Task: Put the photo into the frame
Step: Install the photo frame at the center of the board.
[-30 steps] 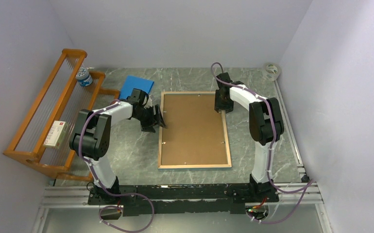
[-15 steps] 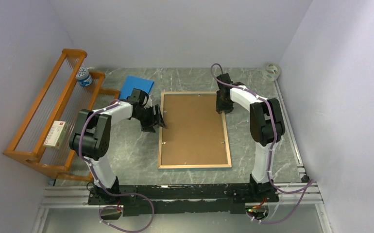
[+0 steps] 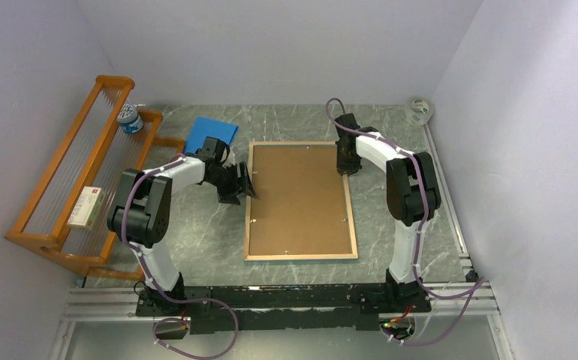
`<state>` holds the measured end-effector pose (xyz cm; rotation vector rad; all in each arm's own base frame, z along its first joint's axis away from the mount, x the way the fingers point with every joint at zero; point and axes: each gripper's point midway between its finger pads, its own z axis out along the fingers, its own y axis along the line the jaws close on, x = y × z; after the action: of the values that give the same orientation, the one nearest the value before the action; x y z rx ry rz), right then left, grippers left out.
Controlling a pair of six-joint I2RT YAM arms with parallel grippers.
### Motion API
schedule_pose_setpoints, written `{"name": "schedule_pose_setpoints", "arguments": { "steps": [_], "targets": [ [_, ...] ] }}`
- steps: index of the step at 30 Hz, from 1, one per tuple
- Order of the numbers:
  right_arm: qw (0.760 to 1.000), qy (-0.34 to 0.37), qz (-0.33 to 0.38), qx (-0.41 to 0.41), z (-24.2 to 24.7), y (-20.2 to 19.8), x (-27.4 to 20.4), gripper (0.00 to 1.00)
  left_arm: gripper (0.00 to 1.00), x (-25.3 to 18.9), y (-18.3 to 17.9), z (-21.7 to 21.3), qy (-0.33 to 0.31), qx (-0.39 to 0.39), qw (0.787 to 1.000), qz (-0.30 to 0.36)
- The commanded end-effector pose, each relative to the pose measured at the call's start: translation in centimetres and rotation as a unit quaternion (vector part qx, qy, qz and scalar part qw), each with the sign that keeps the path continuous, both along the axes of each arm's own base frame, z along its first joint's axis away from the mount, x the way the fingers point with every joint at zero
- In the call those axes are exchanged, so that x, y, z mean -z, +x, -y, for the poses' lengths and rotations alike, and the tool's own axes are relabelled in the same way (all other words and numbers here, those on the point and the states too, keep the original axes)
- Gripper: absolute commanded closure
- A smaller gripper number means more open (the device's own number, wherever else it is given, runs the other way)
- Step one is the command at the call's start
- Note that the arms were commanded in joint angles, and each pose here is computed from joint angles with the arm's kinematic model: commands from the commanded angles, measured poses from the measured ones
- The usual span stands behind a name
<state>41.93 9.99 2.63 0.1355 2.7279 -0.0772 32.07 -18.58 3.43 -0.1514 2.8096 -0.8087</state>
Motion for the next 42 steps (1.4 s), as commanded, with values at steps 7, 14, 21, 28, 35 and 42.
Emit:
{"name": "schedule_pose_setpoints", "arguments": {
  "steps": [7, 14, 21, 28, 35, 42],
  "targets": [
    [0.998, -0.001, 0.055, 0.034, 0.8, 0.9, -3.3, 0.67, 0.27, -0.3, 0.2, -0.6, 0.013, -0.001, 1.0, 0.004],
    [0.995, 0.021, 0.07, 0.069, 0.2, -0.1, -8.0, 0.49, 0.25, -2.6, 1.2, -2.0, 0.037, -0.04, 0.997, 0.048],
    [0.993, 0.079, 0.061, 0.058, -7.0, -1.5, -9.4, 0.48, 0.26, -4.4, 0.6, -5.0, 0.079, -0.122, 0.986, 0.077],
    [0.991, 0.106, 0.073, -0.023, -20.0, -3.4, -10.3, 0.48, 0.27, -6.7, -2.4, -6.5, 0.072, -0.187, 0.976, 0.083],
    [0.986, 0.102, 0.048, -0.123, -29.9, -7.3, -7.3, 0.48, 0.26, -7.7, -6.4, -8.3, 0.062, -0.259, 0.96, 0.081],
    [0.984, 0.073, 0.009, -0.162, -32.7, -9.5, -3.9, 0.48, 0.26, -7.7, -8.9, -8.2, 0.032, -0.283, 0.956, 0.073]
  ]
}}
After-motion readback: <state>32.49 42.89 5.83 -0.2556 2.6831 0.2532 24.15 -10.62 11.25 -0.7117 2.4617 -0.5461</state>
